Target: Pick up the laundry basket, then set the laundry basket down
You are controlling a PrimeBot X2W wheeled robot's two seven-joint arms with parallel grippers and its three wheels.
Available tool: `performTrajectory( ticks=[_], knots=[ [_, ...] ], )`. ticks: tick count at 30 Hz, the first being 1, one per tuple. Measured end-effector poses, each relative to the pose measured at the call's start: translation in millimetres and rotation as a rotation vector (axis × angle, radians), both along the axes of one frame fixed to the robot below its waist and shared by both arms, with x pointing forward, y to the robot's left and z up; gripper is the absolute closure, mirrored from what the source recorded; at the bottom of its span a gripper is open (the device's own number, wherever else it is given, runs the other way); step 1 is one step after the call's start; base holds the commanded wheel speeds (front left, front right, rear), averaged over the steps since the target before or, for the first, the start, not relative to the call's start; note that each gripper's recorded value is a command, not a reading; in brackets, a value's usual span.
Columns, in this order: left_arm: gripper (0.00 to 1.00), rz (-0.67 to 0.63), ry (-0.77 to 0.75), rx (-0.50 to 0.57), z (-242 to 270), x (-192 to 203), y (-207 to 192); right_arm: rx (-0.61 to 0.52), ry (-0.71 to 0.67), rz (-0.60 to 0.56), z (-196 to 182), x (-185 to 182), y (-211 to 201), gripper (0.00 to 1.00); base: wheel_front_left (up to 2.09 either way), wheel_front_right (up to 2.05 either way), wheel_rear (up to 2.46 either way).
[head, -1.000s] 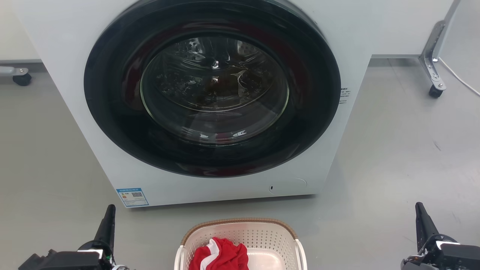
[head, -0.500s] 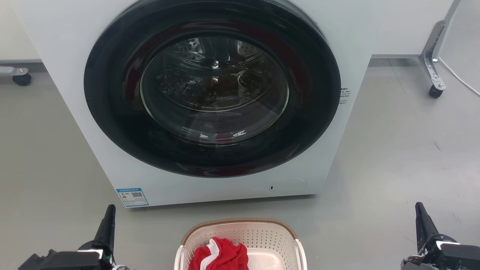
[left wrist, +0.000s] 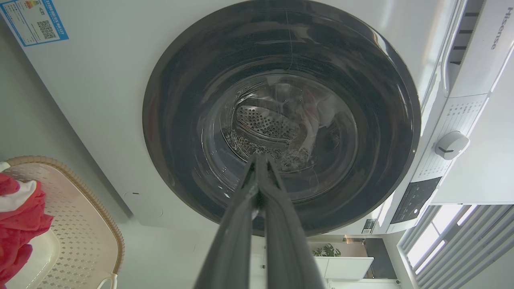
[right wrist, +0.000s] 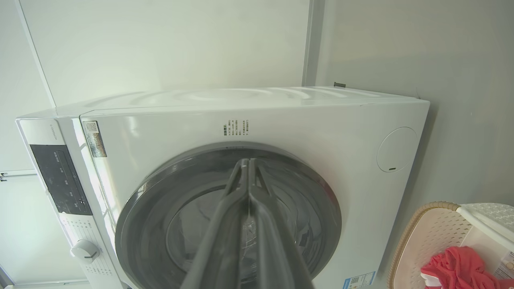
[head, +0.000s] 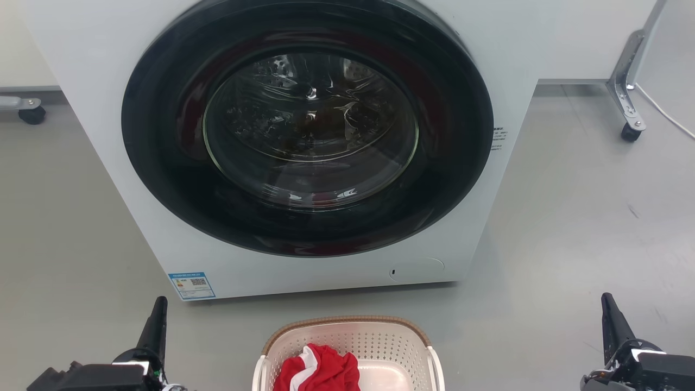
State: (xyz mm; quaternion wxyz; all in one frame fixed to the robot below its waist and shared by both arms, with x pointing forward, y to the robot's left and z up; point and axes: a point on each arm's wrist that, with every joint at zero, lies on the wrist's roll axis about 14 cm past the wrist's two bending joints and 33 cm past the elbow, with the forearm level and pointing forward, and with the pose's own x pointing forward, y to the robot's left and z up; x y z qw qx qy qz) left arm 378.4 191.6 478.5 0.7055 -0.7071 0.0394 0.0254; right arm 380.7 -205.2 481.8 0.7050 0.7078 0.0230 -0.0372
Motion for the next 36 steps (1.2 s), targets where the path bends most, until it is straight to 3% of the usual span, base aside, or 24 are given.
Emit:
performTrajectory(
  ticks=[36],
  knots=[
    [1.0, 0.0, 0.0, 0.0, -0.1, 0.0, 0.0, 0.0, 0.0, 0.0, 0.1, 0.0, 0.1, 1.0, 0.0, 0.0, 0.0]
  ],
)
